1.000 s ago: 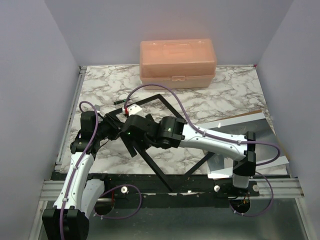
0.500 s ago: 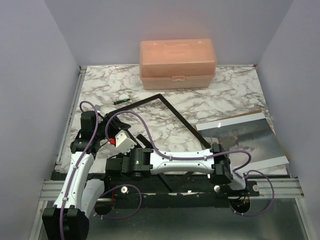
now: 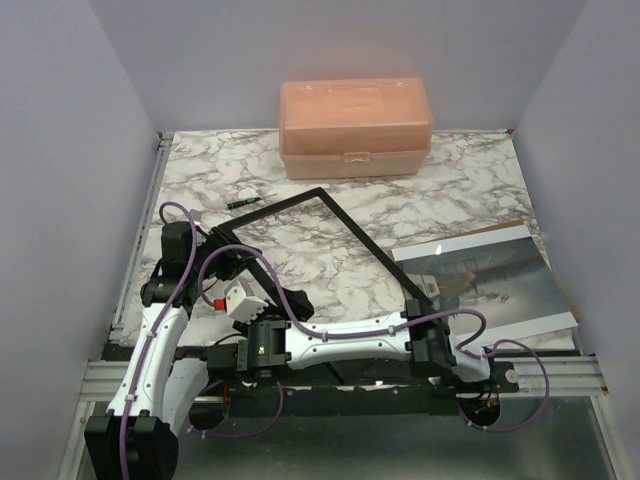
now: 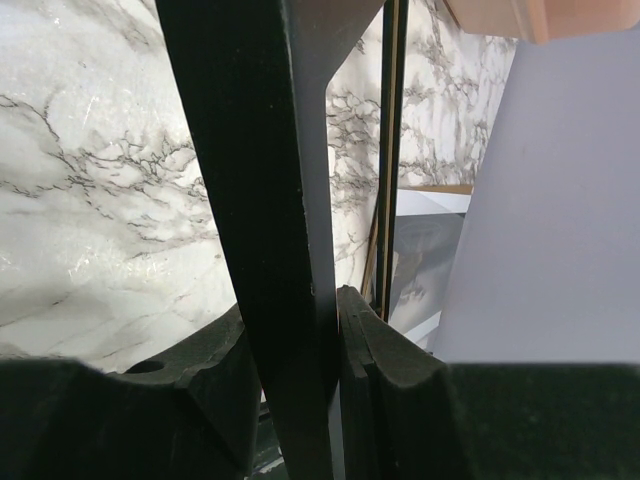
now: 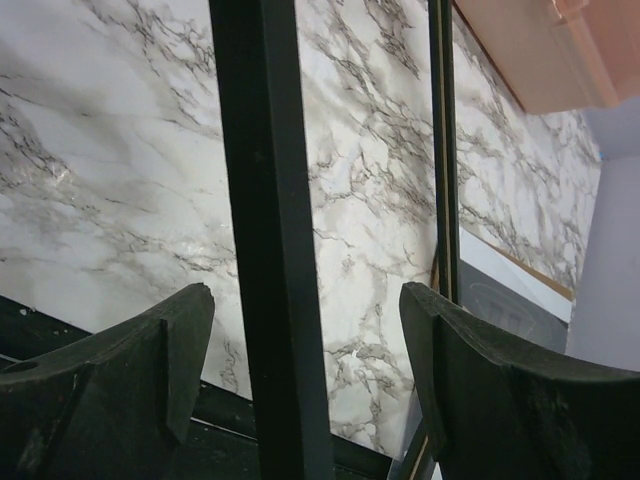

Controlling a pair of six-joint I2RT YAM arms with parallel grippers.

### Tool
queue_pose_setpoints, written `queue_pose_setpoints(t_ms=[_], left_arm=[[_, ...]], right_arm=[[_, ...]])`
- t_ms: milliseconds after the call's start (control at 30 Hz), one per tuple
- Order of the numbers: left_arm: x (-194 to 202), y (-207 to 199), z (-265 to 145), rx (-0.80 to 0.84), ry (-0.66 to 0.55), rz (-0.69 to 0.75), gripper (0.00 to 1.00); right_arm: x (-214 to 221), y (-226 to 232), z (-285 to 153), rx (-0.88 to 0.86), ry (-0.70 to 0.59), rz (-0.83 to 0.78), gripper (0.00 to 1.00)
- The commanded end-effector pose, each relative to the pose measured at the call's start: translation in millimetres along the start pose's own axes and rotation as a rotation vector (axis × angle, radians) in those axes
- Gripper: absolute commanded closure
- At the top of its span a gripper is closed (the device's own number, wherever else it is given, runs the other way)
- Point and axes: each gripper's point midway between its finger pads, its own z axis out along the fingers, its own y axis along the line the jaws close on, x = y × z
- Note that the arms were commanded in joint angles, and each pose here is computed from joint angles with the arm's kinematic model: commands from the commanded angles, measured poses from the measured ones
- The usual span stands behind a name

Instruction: Put the photo into the frame

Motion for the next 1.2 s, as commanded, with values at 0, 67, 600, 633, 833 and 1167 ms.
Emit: queue_pose_setpoints(t_ms=[0, 67, 600, 633, 833, 1167], left_arm=[[0, -3, -1, 0.026, 0.002, 0.052, 1.00], [0, -3, -1, 0.025, 0.004, 0.051, 1.00], [0, -9, -5, 0.039, -0.001, 0.057, 1.00], [0, -9, -5, 0.041, 0.000, 0.059, 1.00], [0, -10, -5, 0.042, 0.002, 0.055, 1.00], [-3, -29, -16, 0.117, -0.030, 0.088, 0.10]], right_arm=[[9, 8, 9, 0.078, -0.026, -0.048, 0.19], [11, 11, 11, 0.086, -0.028, -0.060, 0.20], [21, 5, 23, 0.192, -0.082, -0.081, 0.51], [21, 5, 23, 0.193, -0.084, -0.080, 0.58], [15, -1, 21, 0.206, -0.105, -0.072, 0.82], [3, -11, 15, 0.213, -0.133, -0.055, 0.99]])
